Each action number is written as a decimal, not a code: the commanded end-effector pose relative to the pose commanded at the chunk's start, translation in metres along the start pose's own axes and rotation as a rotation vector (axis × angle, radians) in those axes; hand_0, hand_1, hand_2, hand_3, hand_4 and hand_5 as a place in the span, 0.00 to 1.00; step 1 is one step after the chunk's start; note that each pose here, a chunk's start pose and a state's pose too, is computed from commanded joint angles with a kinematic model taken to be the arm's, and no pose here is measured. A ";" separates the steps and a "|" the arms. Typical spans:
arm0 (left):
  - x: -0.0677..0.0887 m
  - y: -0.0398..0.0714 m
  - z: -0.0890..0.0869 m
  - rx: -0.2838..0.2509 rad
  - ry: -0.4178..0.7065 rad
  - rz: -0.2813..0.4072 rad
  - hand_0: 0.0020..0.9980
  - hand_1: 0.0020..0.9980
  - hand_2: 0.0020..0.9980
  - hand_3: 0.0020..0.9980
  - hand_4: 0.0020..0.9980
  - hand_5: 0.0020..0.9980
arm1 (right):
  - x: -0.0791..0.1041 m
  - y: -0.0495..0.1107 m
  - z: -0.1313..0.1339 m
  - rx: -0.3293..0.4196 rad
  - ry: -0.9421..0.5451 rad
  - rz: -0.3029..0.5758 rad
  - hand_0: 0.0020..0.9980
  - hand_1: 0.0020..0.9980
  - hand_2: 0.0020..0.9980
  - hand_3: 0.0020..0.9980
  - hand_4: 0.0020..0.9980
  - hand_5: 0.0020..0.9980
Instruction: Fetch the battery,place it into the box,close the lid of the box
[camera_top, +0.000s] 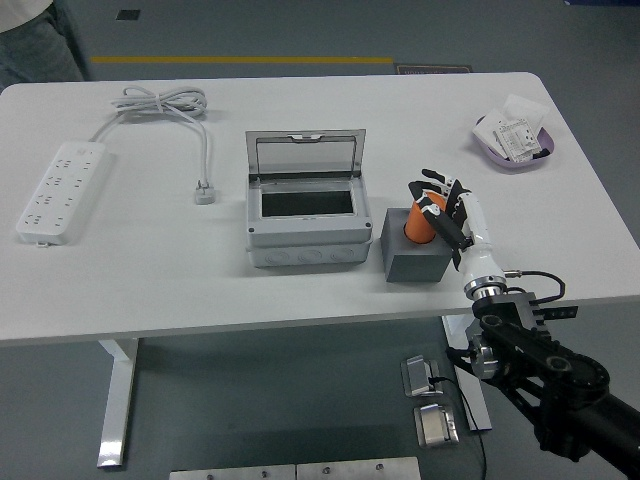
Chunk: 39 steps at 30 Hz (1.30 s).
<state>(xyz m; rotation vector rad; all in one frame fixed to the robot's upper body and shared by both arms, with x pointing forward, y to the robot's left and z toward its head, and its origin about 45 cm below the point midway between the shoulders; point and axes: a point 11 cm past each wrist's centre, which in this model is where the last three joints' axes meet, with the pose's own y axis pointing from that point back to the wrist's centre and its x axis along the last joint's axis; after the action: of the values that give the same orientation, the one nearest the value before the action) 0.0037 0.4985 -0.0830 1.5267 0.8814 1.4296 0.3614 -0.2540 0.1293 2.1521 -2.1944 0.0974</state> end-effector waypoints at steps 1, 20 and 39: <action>0.000 0.000 0.000 -0.001 0.000 0.000 0.60 0.69 0.63 0.64 0.71 0.19 | 0.000 0.000 0.000 -0.001 0.005 -0.001 0.66 0.66 0.68 0.74 0.94 0.50; 0.002 0.000 0.000 -0.003 -0.012 0.004 0.60 0.69 0.63 0.64 0.70 0.19 | -0.008 0.004 0.007 -0.041 0.070 -0.033 0.54 0.63 0.65 0.70 0.65 0.12; 0.003 0.000 0.000 -0.006 -0.009 0.005 0.60 0.69 0.62 0.64 0.71 0.18 | -0.007 0.004 0.006 -0.053 0.061 -0.025 0.38 0.47 0.50 0.62 0.45 0.07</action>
<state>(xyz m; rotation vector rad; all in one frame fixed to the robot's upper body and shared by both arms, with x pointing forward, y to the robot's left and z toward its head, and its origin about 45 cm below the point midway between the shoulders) 0.0045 0.5009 -0.0817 1.5309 0.8677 1.4269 0.3580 -0.2472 0.1221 2.1191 -2.1122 0.1008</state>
